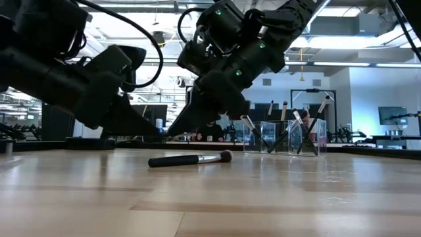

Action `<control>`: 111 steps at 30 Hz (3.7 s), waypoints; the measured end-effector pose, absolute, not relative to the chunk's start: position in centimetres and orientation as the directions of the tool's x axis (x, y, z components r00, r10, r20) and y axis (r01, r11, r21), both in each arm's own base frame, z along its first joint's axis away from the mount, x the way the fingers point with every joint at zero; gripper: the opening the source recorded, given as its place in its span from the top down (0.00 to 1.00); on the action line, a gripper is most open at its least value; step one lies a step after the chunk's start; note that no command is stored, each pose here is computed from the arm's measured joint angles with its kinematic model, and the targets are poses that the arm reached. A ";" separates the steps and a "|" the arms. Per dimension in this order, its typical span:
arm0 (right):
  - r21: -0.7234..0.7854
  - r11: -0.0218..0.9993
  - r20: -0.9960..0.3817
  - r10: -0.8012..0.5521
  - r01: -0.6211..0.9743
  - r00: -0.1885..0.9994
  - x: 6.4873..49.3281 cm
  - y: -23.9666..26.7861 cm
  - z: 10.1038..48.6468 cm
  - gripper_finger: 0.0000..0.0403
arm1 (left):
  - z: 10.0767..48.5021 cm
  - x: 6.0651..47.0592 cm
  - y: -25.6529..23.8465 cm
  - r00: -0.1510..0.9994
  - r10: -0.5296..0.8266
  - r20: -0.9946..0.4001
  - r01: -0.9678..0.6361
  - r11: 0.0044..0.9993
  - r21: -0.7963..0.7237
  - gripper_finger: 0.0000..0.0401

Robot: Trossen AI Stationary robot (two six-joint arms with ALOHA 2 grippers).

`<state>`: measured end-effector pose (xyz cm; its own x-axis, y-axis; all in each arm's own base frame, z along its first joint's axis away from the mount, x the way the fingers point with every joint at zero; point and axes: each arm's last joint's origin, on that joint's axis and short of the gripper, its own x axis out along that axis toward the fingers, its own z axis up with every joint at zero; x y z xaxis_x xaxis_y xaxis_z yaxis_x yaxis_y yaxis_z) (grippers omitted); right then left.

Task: Sort items
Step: Put the eyeshadow brush into the left side of the transparent organizer

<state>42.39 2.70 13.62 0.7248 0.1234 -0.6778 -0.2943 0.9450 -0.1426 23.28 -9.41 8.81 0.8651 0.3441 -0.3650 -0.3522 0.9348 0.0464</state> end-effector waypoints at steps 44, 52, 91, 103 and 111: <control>-0.197 0.948 -0.724 0.032 -0.251 0.689 42.0 2.2 13.3 0.98 | 9.2 23.5 -9.6 0.883 0.326 -0.338 -0.346 0.938 0.004 0.81; -0.387 0.898 -0.833 -0.245 -0.208 0.496 41.8 3.0 15.4 0.98 | 9.3 23.6 -9.6 0.880 0.349 -0.322 -0.367 0.930 0.004 0.75; -0.535 0.733 -0.808 -0.589 -0.420 0.000 30.9 -1.9 26.8 0.98 | 9.4 23.6 -9.9 0.901 0.277 -0.335 -0.314 0.947 -0.063 0.75; -0.462 0.646 -0.780 -0.622 -0.607 -0.068 33.6 -3.7 22.6 0.95 | 9.4 23.6 -9.9 0.901 0.277 -0.334 -0.312 0.948 -0.056 0.75; -0.533 0.553 -0.670 -0.738 -0.640 -0.079 33.8 -3.8 22.4 0.95 | 9.4 23.6 -9.9 0.901 0.277 -0.334 -0.312 0.949 -0.056 0.75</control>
<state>33.85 -3.79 22.36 -0.0794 -0.7379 -0.6702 -0.6397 0.5534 -0.5334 23.65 -9.87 9.39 0.9009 0.2766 -0.3344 -0.3119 0.9485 -0.0556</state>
